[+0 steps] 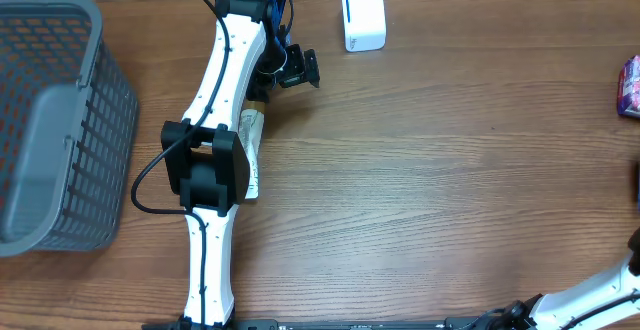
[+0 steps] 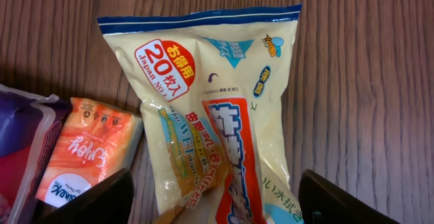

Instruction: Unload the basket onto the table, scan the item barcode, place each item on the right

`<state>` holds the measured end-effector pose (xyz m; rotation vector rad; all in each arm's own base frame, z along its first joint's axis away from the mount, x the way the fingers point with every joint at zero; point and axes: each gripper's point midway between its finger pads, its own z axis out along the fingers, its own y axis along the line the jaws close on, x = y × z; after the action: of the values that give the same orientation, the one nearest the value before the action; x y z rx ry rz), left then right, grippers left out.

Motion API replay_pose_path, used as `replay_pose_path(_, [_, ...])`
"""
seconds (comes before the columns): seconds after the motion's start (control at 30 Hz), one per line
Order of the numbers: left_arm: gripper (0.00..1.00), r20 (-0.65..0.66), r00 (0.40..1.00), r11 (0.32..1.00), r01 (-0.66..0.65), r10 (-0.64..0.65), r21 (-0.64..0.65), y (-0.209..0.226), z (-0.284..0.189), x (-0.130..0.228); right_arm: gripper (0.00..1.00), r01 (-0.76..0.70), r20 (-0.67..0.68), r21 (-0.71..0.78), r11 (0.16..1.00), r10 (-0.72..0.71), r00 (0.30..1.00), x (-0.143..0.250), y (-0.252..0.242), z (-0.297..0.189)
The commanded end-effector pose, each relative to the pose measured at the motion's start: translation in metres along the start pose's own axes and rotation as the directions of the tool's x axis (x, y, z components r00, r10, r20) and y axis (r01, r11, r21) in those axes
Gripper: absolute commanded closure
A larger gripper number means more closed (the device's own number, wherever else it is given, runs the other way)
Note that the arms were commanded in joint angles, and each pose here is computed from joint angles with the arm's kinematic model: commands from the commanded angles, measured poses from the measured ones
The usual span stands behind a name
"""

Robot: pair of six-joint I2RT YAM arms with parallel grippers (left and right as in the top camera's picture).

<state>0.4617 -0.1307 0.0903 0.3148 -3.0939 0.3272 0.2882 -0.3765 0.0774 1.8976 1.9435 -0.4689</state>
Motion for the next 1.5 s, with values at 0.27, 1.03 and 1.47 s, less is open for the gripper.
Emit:
replay_pose_path(0.27, [0.00, 0.034, 0.999, 1.000, -0.028, 0.028, 0.009, -0.006, -0.012, -0.003, 0.16, -0.014, -0.071, -0.484, 0.875, -0.023, 0.997, -0.005, 0.070, -0.117])
replay_pose_path(1.03, [0.00, 0.034, 0.999, 1.000, -0.028, 0.028, 0.009, -0.006, -0.012, -0.003, 0.00, 0.235, -0.165, -0.813, 0.532, -0.597, 0.785, 0.212, 0.180, -0.240])
replay_pose_path(1.47, [0.00, -0.037, 0.999, 0.999, -0.036, 0.035, -0.018, 0.002, -0.014, 0.016, 0.00, 0.240, -0.161, -0.817, 0.524, -0.607, 0.778, 0.217, 0.181, -0.243])
